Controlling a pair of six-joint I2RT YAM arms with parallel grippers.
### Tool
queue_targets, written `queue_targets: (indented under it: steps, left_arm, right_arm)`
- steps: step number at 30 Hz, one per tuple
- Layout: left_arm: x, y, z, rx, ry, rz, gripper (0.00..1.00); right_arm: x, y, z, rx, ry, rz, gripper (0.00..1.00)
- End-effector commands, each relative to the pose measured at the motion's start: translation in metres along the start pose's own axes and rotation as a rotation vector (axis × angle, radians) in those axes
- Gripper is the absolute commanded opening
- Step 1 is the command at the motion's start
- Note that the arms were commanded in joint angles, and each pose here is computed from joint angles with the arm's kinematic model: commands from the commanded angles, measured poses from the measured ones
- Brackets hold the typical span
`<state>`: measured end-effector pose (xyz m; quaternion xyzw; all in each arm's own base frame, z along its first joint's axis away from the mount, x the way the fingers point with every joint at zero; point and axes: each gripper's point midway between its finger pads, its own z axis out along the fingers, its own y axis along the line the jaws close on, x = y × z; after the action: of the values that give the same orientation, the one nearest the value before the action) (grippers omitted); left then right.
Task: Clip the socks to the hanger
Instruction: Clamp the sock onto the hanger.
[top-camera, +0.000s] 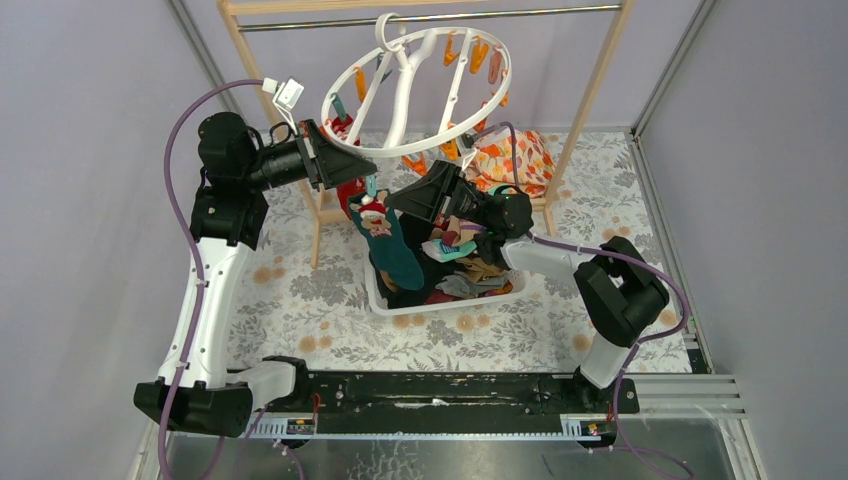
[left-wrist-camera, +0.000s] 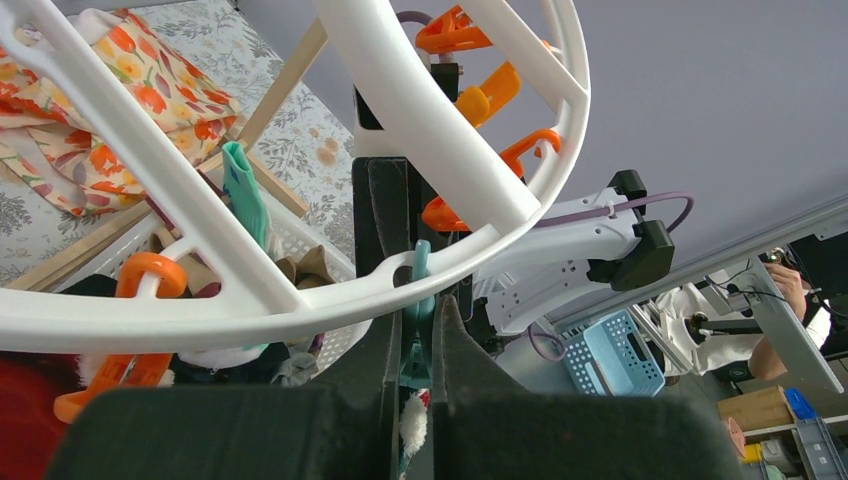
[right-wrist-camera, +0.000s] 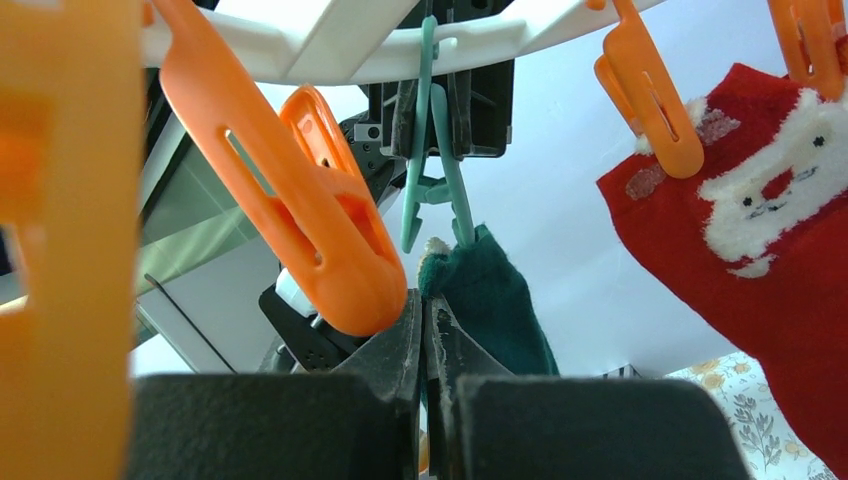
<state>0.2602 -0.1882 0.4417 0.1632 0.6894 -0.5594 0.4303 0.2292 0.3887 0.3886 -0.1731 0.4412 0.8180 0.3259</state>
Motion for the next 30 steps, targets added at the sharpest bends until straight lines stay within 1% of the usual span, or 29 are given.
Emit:
queue_targets:
  steps: [1, 9, 17, 22, 30]
  left_arm:
    - [0.000, -0.025, -0.005, 0.096, 0.026, 0.066, 0.00]
    - [0.002, -0.029, -0.006, 0.117, 0.038, 0.058, 0.00]
    - [0.004, -0.032, -0.007, 0.132, 0.048, 0.067, 0.00]
    - [0.004, -0.032, -0.007, 0.131, 0.048, 0.067, 0.00]
    - [0.004, -0.033, -0.008, 0.129, 0.042, 0.084, 0.00]
  right_arm:
    - [-0.015, 0.046, 0.011, -0.162, -0.015, -0.117, 0.00]
    - [-0.014, 0.044, 0.021, -0.181, -0.015, -0.108, 0.00]
    - [-0.028, 0.053, 0.018, -0.168, -0.116, -0.214, 0.00]
    - [-0.033, 0.067, 0.023, -0.199, -0.125, -0.244, 0.00]
    - [-0.039, 0.066, 0.020, -0.167, -0.198, -0.285, 0.00]
